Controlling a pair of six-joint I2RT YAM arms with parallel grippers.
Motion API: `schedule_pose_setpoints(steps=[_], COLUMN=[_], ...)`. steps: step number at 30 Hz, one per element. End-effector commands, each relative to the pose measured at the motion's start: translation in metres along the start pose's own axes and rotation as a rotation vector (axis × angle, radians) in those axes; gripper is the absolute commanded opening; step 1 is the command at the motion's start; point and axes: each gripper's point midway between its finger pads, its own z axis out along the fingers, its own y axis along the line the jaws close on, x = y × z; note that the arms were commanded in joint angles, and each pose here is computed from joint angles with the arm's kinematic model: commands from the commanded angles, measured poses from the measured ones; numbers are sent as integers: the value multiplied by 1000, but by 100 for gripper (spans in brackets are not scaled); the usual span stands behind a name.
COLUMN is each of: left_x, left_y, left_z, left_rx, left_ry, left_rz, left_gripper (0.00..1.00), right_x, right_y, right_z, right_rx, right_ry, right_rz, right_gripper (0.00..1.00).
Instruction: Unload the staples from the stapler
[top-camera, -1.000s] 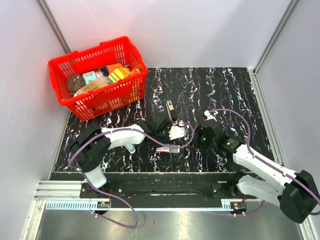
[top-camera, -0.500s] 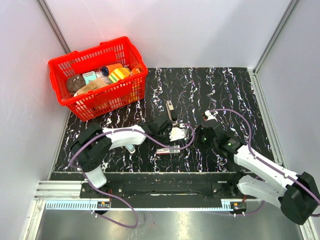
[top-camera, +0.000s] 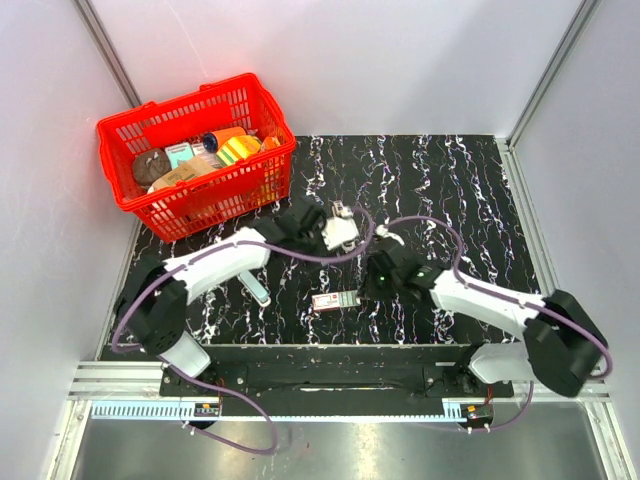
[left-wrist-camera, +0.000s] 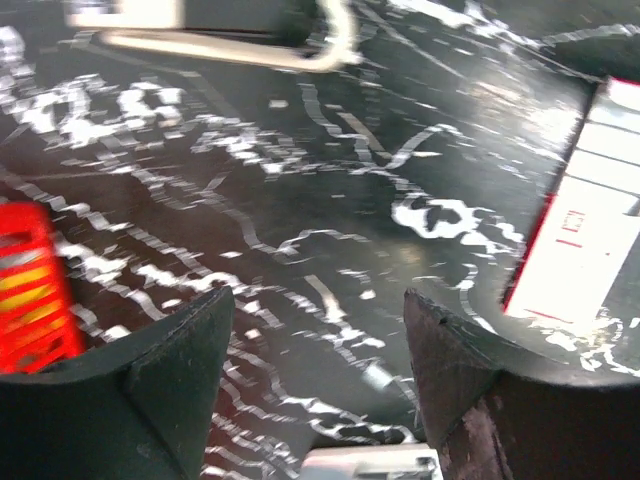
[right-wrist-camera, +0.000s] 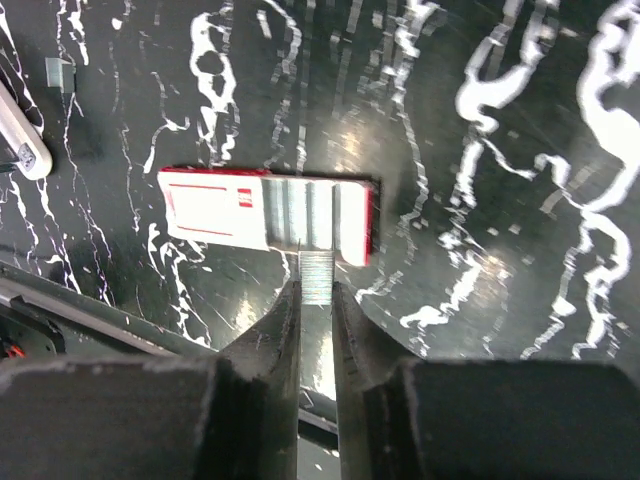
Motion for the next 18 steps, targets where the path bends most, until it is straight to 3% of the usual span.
schedule_pose_setpoints(steps=[1,3,10,18], left_x=[-22,-10,24,44], left_y=[50,53,48,38], left_z=[-62,-79,-119,-133], left_rx=[-94,-71,-79,-113], left_ry=[-36,14,-5,28], left_rz=[-131,-173,-286,-315], left_gripper=[72,72,81,86], right_x=[-18,-14,5,12], right_y=[34,38,44,51], right_z=[11,17,35,41], right_rx=[8,32,165,218], right_ry=[-59,-52,-26,-6], right_rz=[-89,-103,-186,-245], right_gripper=[2,1,0,0])
